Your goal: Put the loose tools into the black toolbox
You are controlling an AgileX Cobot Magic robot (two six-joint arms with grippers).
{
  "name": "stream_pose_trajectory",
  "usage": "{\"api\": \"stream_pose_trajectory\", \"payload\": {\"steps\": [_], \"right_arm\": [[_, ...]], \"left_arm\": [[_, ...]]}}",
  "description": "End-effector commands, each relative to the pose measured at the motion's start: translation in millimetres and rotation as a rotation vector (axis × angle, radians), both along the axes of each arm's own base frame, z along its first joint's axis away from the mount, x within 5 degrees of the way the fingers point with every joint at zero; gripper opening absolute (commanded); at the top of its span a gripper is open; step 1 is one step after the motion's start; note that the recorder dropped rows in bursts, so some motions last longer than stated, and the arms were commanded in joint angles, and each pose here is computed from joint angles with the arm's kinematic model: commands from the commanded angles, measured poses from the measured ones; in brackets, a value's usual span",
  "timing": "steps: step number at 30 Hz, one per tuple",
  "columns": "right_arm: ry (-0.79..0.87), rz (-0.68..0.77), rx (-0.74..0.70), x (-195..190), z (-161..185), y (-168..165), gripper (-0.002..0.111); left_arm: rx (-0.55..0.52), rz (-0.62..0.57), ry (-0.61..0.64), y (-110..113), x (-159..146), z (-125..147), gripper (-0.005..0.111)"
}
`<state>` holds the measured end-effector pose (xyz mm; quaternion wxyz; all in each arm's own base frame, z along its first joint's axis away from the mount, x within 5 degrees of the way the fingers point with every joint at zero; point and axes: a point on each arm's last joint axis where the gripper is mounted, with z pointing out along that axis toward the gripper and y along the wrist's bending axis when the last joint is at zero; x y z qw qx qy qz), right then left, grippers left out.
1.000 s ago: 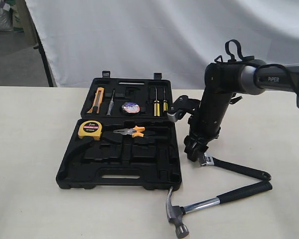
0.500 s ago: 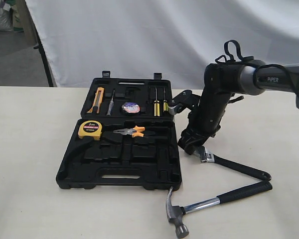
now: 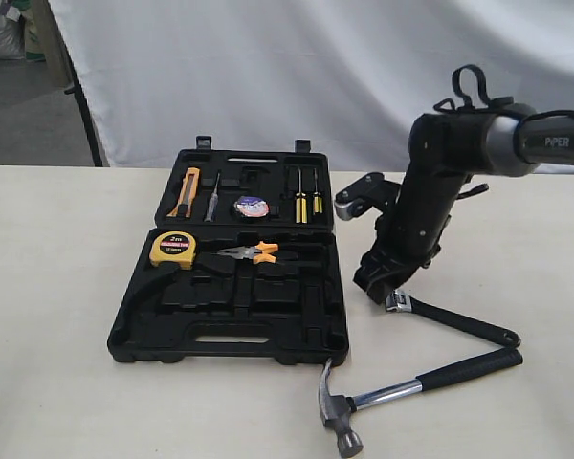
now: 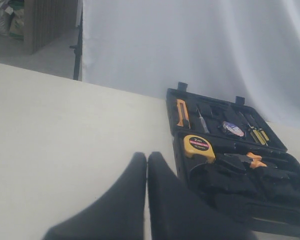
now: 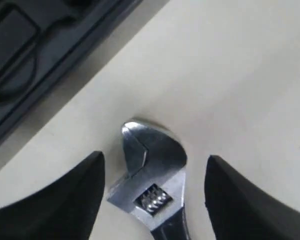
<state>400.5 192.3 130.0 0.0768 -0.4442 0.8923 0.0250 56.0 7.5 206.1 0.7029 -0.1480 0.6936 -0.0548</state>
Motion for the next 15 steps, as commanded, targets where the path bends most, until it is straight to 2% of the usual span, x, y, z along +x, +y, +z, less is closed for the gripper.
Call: {"api": "stream_pose_trajectory", "payload": {"steps": [1,6,8,10,14,15], "right_arm": [[-0.033,-0.018,0.011,-7,-23,-7,0.056],[-0.045,-0.02,0.003,-9,-30,-12,0.056],[-0.038,-0.024,-0.005,-9,-30,-14,0.051],[-0.031,-0.015,-0.022,-9,-30,-17,0.037],[-0.025,-0.016,-0.036,-10,-29,-18,-0.001],[-0.029,-0.019,-0.034,-10,-27,-18,0.0]], "left_arm": [[0.002,0.026,-0.013,1,-1,2,0.001],[0.002,0.026,-0.013,1,-1,2,0.001],[0.002,0.026,-0.013,1,-1,2,0.001],[0.002,0.026,-0.013,1,-1,2,0.001],[0.002,0.026,-0.013,1,-1,2,0.001],[0.002,0.026,-0.013,1,-1,2,0.001]]}}
